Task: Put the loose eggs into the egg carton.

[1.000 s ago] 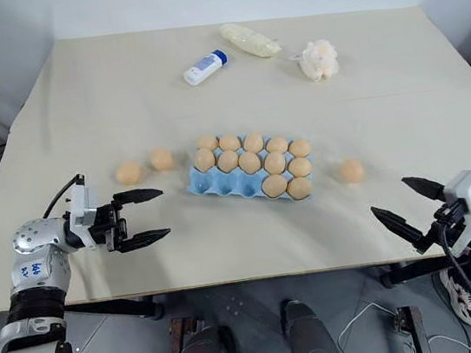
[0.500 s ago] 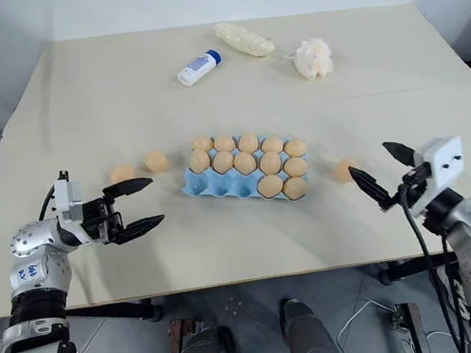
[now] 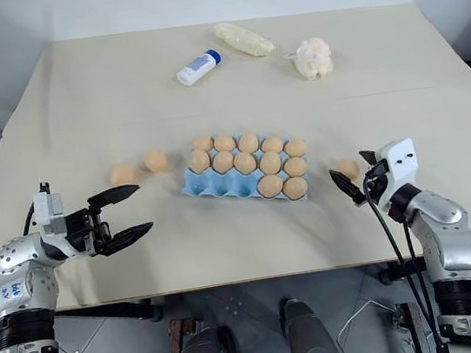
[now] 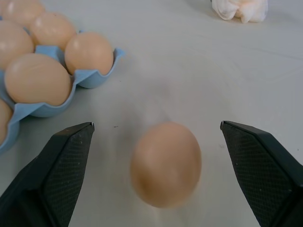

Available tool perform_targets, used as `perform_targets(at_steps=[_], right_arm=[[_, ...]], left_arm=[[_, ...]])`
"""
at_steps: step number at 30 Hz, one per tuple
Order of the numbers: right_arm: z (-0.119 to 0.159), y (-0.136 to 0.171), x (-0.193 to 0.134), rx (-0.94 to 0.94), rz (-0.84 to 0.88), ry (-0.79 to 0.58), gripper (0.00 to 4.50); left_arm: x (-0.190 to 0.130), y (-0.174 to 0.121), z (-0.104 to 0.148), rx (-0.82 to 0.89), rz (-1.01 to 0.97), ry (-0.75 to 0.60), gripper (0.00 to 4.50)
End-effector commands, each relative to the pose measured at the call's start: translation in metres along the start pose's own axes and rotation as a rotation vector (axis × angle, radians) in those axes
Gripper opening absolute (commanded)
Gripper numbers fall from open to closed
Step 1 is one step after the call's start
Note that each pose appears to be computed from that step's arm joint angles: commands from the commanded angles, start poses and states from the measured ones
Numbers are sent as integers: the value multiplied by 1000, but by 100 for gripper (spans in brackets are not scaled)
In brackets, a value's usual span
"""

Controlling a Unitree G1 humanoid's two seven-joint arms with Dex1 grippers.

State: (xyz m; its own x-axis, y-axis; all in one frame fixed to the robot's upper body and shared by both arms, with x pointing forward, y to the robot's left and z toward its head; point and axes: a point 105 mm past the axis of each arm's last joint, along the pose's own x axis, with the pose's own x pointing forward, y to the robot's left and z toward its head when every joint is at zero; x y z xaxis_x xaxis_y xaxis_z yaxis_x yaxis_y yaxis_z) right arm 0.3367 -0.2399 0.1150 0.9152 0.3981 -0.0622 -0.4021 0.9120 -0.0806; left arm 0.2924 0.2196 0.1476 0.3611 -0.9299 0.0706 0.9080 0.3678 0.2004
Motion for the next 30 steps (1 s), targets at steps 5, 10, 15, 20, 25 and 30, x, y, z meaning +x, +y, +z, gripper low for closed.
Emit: perform_targets(at_steps=[5,10,15,20,25,30], right_arm=[[-4,1,7,-22,-1,20,448],[-9,1,11,-21,2,40,431],[-8,2,13,-12,4,36,287],[2,4,16,-23,4,-2,162],[22,5,13,-58,6,-54,162],[54,13,7,-104,48,-120,162]], left_arm=[[-15,-6,24,47,12,-39,450],[-18,-10,25,45,5,-37,450],[-17,-8,26,46,8,-42,450],[-14,-10,24,38,-1,-47,450],[-11,-8,27,40,-1,-73,450],[-9,-8,25,39,-2,-74,450]])
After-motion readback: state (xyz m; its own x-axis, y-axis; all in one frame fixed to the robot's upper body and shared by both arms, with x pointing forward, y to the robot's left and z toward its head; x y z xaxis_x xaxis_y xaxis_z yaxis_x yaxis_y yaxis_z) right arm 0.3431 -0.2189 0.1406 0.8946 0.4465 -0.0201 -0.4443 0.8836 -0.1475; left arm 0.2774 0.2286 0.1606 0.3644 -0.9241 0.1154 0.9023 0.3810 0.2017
